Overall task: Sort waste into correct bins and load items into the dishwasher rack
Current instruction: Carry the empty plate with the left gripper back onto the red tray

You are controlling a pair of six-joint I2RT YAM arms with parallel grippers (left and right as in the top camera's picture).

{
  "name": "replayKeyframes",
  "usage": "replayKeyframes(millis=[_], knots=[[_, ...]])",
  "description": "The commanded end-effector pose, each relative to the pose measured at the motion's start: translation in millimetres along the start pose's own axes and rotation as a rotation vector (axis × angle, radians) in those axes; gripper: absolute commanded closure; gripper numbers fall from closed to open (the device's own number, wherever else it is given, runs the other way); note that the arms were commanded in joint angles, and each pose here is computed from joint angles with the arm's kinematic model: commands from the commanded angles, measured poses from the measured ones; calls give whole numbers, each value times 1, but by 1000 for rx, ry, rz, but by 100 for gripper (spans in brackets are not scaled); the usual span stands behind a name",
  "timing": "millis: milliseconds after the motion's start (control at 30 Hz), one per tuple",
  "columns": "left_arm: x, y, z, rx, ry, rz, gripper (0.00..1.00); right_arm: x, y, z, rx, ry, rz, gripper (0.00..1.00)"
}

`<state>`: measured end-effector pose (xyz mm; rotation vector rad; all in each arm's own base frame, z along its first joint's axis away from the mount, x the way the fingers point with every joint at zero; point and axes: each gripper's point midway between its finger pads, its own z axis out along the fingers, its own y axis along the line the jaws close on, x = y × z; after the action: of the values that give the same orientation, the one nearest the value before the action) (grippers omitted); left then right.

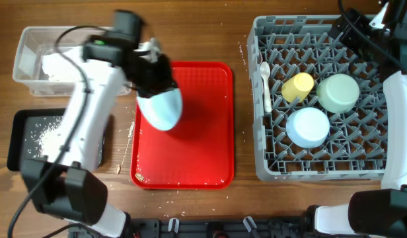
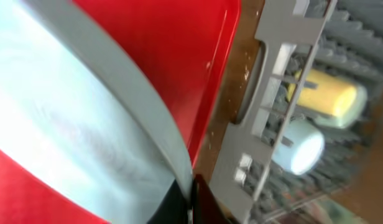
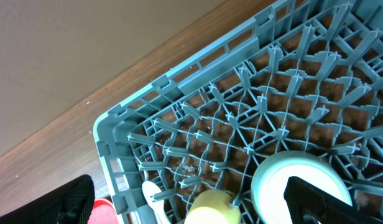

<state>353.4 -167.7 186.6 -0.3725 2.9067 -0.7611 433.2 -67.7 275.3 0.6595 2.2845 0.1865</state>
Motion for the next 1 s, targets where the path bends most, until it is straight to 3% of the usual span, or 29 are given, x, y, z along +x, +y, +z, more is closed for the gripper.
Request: replayKeyframes(millis=[0, 100, 367, 533, 667, 833, 933, 967], knots=[[-4, -5, 34, -219, -153, -19, 96, -2, -2, 3, 16, -4, 14, 0], [1, -8, 68, -325, -192, 15, 96, -2, -2, 3, 16, -5, 13, 0], [10, 6, 120, -402, -115, 19, 95, -2, -2, 3, 16, -5, 14, 0], [11, 9, 115, -413, -108, 16, 78, -2, -2, 3, 16, -5, 14, 0], [1, 12, 77, -413, -128, -30, 76, -2, -2, 3, 16, -5, 13, 0], [-29, 33, -21, -359, -258, -176, 75, -2, -2, 3, 16, -4, 14, 0], [-40, 63, -72, -349, -347, -281, 49, -2, -2, 3, 16, -4, 13, 0], [-42, 80, -95, -354, -386, -336, 36, -2, -2, 3, 16, -5, 14, 0]])
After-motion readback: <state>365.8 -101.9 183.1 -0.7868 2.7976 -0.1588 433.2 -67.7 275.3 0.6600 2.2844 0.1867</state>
